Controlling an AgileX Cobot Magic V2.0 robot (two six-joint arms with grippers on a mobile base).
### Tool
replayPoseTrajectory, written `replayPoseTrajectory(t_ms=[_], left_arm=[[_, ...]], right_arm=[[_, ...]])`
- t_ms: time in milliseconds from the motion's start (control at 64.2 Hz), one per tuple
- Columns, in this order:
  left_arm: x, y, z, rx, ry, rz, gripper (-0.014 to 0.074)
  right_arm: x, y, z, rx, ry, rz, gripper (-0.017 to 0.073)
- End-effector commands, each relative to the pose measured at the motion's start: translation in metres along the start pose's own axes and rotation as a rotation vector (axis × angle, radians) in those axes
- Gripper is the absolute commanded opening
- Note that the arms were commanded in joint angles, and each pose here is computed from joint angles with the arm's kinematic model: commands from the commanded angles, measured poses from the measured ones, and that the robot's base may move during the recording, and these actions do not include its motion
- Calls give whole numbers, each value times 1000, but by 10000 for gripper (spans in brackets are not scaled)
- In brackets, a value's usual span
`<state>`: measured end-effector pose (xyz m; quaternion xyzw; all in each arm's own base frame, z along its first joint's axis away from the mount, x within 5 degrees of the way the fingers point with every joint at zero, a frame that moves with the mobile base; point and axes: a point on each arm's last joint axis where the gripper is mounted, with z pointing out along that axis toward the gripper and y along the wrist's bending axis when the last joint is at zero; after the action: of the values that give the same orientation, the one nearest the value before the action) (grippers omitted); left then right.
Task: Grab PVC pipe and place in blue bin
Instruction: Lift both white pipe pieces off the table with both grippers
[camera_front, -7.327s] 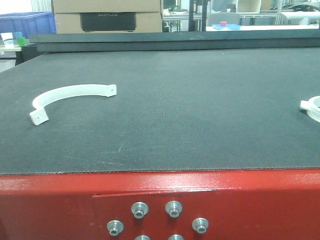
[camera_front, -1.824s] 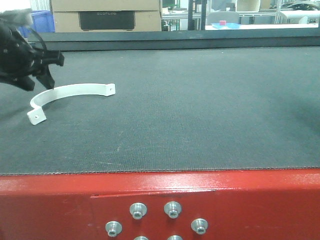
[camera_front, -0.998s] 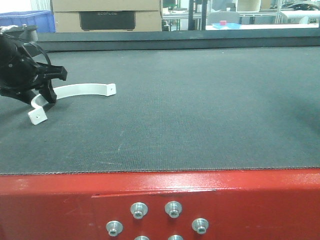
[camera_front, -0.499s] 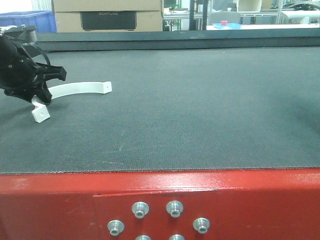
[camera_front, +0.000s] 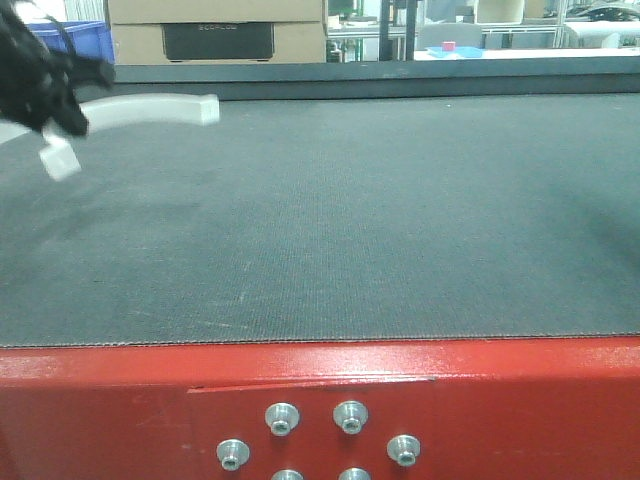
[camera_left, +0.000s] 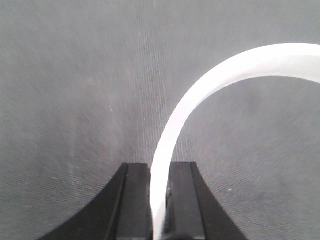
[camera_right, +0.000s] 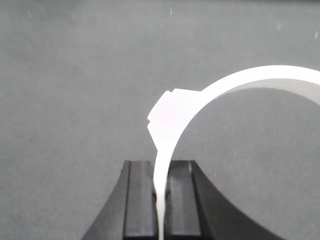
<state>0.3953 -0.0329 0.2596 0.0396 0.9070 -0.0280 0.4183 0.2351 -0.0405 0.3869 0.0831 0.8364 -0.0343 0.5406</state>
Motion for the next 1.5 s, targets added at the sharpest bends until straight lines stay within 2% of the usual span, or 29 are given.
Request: replayPoseTrajectory(t_ms=[0, 187, 327, 514, 764, 873, 1044, 1481], left_arm=[[-11, -2, -29, 0, -81, 11, -111], [-6, -3, -84, -12, -167, 41, -111], [7, -3, -124, -12, -283, 10, -111], [33, -4, -175, -11, -366, 9, -111], [67, -1, -245, -34, -546, 3, -111], [77, 3, -262, -66, -576, -10, -111], [91, 8, -276, -108, -524, -28, -111], [93, 7, -286, -111, -563, -24, -111]], right_arm=[[-4, 0, -17, 1, -70, -15, -168], [6, 0, -48, 0, -140, -16, -168], [16, 0, -70, -1, -195, -16, -168], [21, 0, -94, -3, -215, -17, -168], [25, 1, -117, -5, -245, -16, -168], [25, 1, -120, -7, -253, -14, -168], [25, 1, -120, -12, -254, -7, -168], [25, 1, -120, -13, -260, -6, -168]])
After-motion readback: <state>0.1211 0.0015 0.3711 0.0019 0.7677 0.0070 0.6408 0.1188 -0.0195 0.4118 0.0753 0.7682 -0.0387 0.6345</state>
